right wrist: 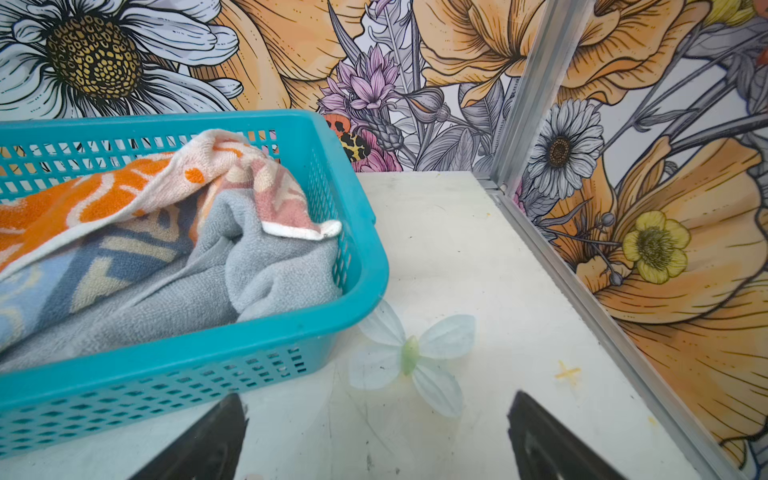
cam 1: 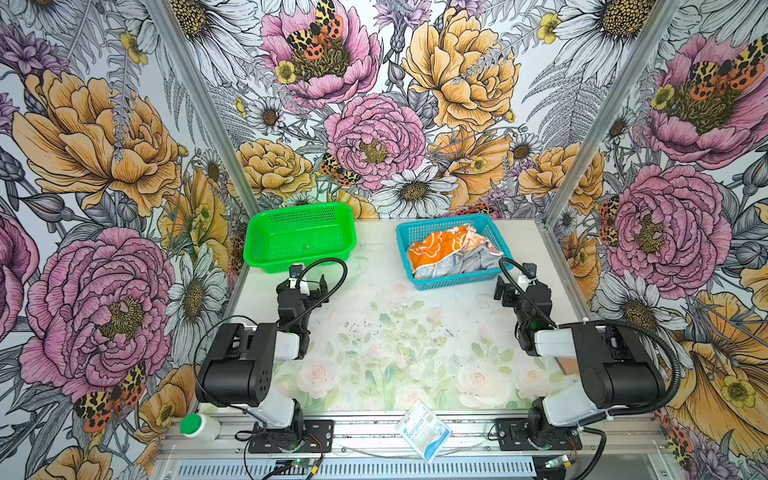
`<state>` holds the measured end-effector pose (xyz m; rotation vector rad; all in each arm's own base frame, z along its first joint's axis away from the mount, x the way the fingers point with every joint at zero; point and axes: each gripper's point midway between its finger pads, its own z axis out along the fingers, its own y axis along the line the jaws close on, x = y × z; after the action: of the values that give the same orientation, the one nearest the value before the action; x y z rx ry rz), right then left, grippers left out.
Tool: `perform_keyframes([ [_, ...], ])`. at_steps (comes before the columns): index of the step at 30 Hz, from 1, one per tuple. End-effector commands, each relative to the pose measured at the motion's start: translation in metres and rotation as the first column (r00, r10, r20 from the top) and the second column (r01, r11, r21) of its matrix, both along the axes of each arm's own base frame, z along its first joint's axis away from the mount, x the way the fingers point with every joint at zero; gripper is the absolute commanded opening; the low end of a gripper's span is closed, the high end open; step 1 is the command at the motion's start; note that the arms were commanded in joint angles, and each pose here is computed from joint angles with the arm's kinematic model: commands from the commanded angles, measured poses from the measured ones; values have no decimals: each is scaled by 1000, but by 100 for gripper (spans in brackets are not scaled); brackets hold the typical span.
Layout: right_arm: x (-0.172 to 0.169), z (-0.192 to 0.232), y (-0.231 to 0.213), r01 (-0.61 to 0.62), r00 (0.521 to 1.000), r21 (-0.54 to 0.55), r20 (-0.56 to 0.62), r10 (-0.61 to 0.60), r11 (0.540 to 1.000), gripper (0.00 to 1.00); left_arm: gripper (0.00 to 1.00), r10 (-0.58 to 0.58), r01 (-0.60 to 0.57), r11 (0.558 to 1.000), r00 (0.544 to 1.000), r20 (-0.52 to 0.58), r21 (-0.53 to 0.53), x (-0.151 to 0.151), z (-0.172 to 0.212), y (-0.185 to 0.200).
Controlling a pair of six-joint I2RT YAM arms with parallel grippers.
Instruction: Fold and stack the towels
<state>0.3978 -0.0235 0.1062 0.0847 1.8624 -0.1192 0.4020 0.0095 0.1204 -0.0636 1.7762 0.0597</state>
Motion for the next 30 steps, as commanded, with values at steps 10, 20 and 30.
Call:
perform_keyframes([
  [10,4,7,-2,-9,1000,30,28,8,999,99,99,48,-48,999,999,26,-17,3,9,9],
  [20,5,7,0,-23,999,34,26,22,999,100,99,34,-33,999,999,25,-35,4,10,9],
  [30,-5,23,25,-163,983,-3,81,163,987,99,99,23,-21,1000,994,110,-11,-14,28,3],
])
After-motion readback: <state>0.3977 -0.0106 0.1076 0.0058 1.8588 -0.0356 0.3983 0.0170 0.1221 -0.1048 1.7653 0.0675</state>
